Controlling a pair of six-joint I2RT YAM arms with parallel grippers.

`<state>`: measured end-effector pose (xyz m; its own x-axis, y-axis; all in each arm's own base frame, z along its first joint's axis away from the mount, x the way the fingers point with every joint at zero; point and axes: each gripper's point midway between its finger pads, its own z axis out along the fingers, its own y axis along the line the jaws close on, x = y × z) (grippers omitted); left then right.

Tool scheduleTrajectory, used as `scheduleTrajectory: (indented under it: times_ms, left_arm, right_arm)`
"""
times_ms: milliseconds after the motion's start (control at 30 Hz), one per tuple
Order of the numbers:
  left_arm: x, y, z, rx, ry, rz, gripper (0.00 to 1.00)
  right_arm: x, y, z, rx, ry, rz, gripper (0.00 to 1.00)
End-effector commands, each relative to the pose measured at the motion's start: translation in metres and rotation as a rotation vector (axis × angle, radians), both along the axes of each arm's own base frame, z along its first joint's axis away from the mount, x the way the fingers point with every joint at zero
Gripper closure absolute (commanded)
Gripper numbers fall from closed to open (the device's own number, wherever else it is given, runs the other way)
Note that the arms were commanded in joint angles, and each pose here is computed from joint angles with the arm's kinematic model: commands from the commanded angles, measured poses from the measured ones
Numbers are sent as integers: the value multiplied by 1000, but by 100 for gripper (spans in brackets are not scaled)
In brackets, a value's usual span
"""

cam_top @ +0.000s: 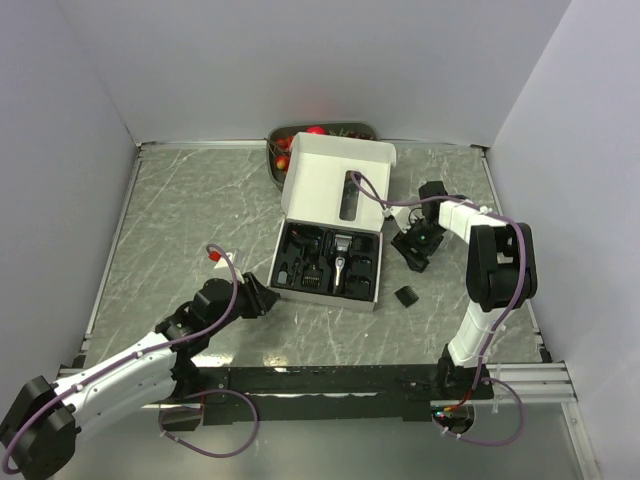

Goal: Sort the hair-cutting tools

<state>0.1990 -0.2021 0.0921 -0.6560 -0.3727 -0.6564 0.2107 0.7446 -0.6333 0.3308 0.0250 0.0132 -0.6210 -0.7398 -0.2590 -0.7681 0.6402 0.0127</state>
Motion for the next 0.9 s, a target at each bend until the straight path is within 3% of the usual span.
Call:
scheduleTrajectory:
  times_ms: [0,100,133,233,433,667,867]
  left_arm:
    - [3,-2,12,-30,-39,0,62]
    - [3,-2,14,-36,-44,2,62]
    - [3,-2,14,-37,-46,4,62]
    - [3,-1,16,-41,-52,5,62]
    - [3,0,18,-43,-57,11,62]
    - [4,2,16,-32,-55,20,62]
    - [7,9,16,-11,-63,52,62]
  right_arm:
    - [-18,0,-11,-6,35,20,30]
    - [-22,3,-13,-6,34,21,36]
    - [-22,4,-13,-6,30,22,44]
    - [-26,3,-14,-29,27,31,53]
    - [-10,4,21,-52,-66,17,55]
    - [16,4,106,-133,-295,33,56]
    - [3,38,157,-186,-404,187,54]
